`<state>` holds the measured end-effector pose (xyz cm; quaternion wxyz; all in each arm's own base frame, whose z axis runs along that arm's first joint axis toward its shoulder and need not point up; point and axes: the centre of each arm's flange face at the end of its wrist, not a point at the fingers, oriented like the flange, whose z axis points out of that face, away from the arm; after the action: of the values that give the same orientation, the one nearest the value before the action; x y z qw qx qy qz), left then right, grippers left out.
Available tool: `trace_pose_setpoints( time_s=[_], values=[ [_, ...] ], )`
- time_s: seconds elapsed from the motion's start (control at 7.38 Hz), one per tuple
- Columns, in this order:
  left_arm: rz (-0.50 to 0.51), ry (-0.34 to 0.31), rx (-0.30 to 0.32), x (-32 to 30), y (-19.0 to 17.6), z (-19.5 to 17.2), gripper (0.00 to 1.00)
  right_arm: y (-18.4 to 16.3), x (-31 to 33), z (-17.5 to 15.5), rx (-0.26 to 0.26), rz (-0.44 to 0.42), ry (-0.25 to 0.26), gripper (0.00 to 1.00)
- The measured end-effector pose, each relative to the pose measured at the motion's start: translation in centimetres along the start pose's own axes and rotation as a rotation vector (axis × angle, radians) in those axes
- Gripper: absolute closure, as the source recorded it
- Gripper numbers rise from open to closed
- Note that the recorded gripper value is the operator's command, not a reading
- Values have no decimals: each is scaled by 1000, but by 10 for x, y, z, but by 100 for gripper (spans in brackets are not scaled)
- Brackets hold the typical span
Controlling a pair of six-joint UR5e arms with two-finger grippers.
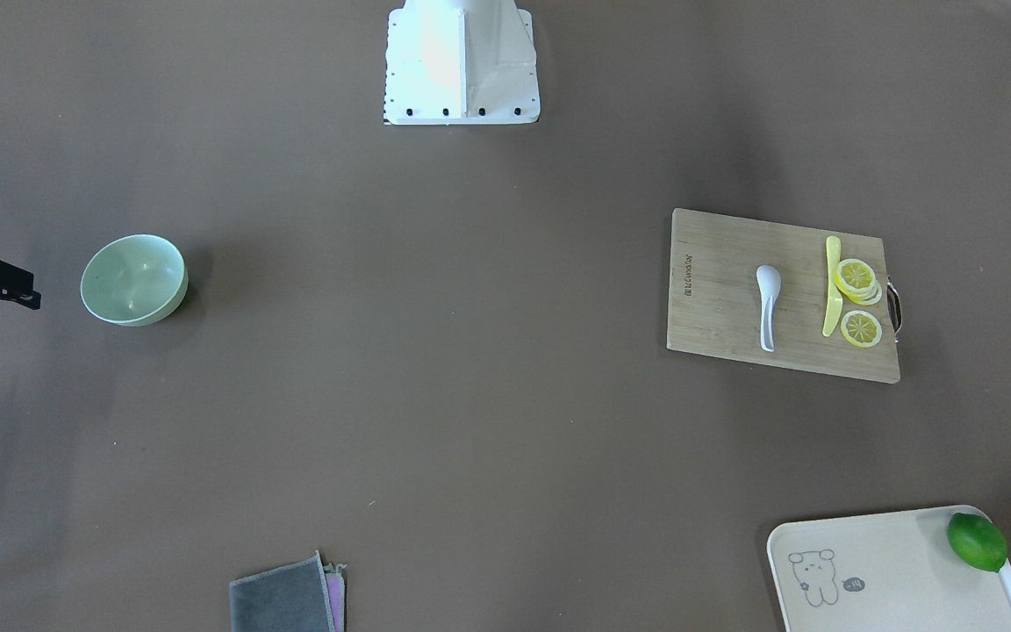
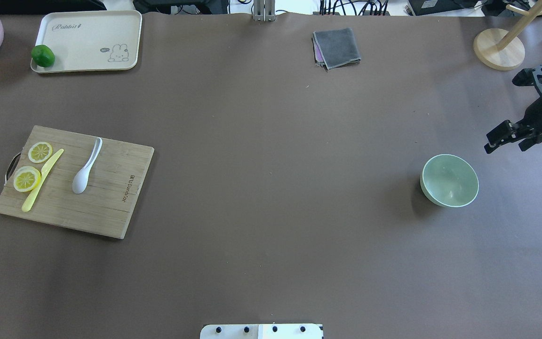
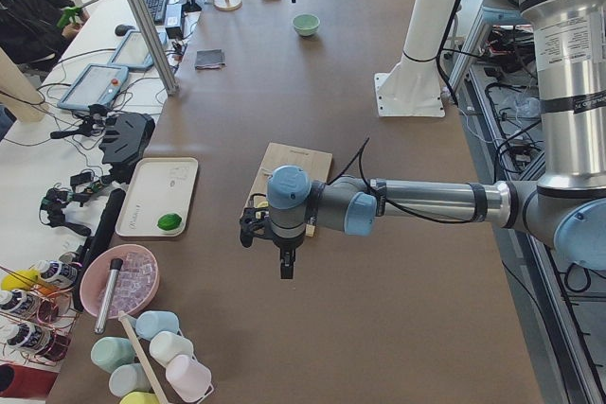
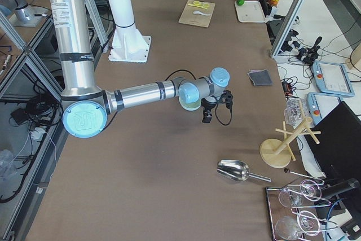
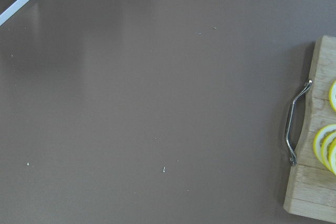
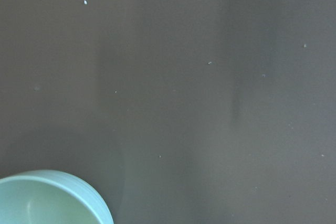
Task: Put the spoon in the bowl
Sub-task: 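Reach the right gripper down to the rim of the pale green bowl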
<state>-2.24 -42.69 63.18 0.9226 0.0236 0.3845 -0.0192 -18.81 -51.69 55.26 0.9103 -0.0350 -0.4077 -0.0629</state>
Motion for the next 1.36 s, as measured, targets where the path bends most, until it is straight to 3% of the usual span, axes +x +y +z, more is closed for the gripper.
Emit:
trace_pose_setpoints(
  time_s=[0.41,0.81,0.95,1.22,1.36],
  values=[
    [-5,1,-8,-5,-3,6,2,9,-30,21,-45,9,-43,0],
    [-8,2,-11,-6,-4,7,2,17,-48,42,-85,-15,-43,4],
    [-9,2,-13,-7,-4,9,2,19,-51,48,-97,-21,-40,19],
    [-12,1,-15,-8,-4,10,2,23,-57,56,-112,-29,-37,31],
    [-12,1,-16,-9,-4,10,2,25,-60,59,-117,-33,-36,49]
  ],
)
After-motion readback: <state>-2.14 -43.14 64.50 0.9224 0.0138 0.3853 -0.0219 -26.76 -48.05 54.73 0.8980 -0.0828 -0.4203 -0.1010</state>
